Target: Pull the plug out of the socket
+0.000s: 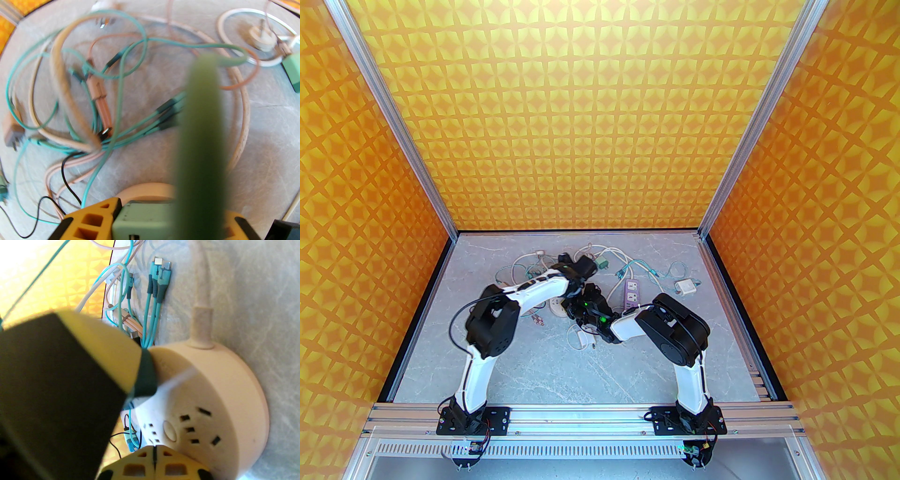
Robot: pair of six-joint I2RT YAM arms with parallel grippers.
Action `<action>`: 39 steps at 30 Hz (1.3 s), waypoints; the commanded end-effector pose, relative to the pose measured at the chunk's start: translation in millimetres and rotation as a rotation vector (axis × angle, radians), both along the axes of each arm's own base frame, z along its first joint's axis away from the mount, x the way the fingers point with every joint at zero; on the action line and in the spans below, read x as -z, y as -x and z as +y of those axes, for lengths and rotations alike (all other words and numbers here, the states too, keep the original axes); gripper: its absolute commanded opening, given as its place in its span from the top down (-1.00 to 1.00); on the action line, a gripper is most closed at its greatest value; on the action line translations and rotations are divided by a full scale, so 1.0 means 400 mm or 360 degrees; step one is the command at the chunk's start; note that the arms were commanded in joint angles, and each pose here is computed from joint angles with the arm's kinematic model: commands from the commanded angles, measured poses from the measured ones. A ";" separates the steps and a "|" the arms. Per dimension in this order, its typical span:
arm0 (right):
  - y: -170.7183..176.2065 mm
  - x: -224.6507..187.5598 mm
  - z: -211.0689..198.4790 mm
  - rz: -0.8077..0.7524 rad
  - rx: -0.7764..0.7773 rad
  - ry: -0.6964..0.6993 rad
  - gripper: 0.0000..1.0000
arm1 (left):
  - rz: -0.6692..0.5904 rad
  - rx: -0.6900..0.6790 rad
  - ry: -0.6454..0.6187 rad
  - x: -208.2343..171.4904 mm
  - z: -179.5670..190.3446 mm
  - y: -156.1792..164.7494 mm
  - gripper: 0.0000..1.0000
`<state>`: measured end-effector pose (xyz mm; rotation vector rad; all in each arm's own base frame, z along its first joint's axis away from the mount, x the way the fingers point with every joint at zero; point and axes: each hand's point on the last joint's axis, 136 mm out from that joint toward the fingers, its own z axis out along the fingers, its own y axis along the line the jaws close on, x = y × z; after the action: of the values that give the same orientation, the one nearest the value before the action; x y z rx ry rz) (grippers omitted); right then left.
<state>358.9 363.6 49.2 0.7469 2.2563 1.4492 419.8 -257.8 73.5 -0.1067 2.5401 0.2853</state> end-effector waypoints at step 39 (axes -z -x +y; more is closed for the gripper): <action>0.088 0.213 -0.124 0.0399 -0.0009 0.0495 0.97 | -0.0123 -0.0087 0.0360 -0.216 0.149 -0.002 0.31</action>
<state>351.8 372.1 56.6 0.6162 2.3315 1.3875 409.0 -221.3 89.4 -0.1901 2.5816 0.1664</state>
